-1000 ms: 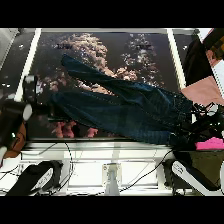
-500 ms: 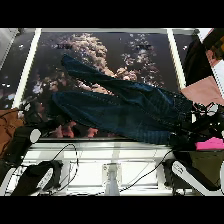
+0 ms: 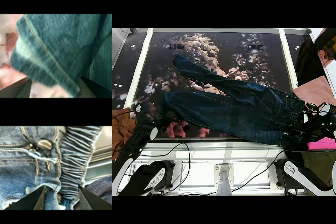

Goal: Fold the clothes and pants, and hang the long-sleeved shirts on hangers.

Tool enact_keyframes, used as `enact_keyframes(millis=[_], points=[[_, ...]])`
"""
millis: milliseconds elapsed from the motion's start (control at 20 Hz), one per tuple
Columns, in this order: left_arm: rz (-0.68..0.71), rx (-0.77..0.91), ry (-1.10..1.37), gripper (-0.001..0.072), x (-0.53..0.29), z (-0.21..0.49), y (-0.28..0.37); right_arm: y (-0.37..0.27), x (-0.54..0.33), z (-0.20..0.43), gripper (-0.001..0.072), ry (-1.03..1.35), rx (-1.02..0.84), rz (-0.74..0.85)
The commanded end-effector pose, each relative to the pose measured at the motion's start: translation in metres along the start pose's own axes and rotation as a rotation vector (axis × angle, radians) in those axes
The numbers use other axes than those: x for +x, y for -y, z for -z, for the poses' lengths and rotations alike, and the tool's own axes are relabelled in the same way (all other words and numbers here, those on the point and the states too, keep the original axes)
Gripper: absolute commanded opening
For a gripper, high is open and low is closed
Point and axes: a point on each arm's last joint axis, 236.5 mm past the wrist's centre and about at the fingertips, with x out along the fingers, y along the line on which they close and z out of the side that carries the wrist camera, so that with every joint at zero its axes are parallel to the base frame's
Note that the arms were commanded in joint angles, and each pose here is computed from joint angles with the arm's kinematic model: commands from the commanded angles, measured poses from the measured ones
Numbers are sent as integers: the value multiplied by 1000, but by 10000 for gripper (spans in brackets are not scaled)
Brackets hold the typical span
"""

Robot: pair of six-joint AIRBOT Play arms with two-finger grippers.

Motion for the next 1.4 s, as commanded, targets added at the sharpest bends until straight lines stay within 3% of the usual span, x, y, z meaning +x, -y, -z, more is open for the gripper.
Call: enact_keyframes(millis=[0, 100, 150, 300, 450, 700, 1050, 1150, 1350], points=[[25, -71, 2, 468, 30, 2, 7, 0, 0, 0, 440, -1, 1, 0], [49, -68, 2, 109, 38, 2, 13, 0, 0, 0, 440, -1, 0, 1], [82, -79, 24, 28, 37, -6, 20, 0, 0, 0, 440, -1, 0, 1], [142, -91, 129, 27, 22, -52, 34, 0, 0, 0, 440, -1, 0, 1], [153, 130, 309, 26, -25, -124, 48, 0, 0, 0, 440, 0, 0, 1], [-8, 392, 519, 26, -107, -215, 25, 0, 0, 0, 440, 1, 0, 1], [-231, 926, 507, 27, -113, -224, 7, 0, 0, -1, 440, 3, 0, 1], [-289, 954, 505, 27, -116, -230, -6, 1, 0, -2, 440, 9, 0, 2], [-407, 852, 330, 26, -110, -216, -66, 1, 0, -2, 440, 11, 0, 2]])
